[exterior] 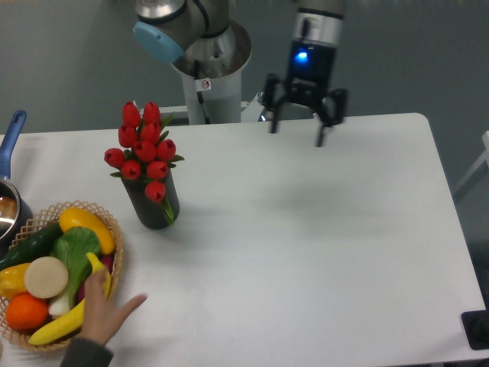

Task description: Insert the flowers into the vase

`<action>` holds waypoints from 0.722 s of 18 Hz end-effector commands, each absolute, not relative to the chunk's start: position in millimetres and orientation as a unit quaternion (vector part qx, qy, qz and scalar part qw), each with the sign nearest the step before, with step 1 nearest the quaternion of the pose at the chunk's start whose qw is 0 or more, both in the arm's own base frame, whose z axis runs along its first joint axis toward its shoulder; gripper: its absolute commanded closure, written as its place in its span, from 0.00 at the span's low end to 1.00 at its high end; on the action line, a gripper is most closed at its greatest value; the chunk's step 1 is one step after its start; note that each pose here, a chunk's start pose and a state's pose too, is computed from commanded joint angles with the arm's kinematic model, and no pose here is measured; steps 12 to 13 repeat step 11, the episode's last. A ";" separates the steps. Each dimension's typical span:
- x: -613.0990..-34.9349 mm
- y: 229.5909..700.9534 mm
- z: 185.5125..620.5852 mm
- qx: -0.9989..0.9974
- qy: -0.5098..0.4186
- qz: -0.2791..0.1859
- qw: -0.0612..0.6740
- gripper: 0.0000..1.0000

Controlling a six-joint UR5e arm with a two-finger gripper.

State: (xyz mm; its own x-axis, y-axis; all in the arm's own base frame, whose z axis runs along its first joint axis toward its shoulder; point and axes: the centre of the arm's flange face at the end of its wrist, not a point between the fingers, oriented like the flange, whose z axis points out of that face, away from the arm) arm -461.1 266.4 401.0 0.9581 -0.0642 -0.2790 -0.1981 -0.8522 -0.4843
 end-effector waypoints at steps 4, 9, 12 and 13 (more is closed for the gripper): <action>-526.4 268.3 367.9 -0.972 0.058 0.114 0.196 0.00; -557.5 327.0 362.1 -0.988 0.099 0.102 0.054 0.00; -573.1 335.8 367.5 -0.990 0.102 0.081 0.048 0.00; -573.1 335.8 367.5 -0.990 0.102 0.081 0.048 0.00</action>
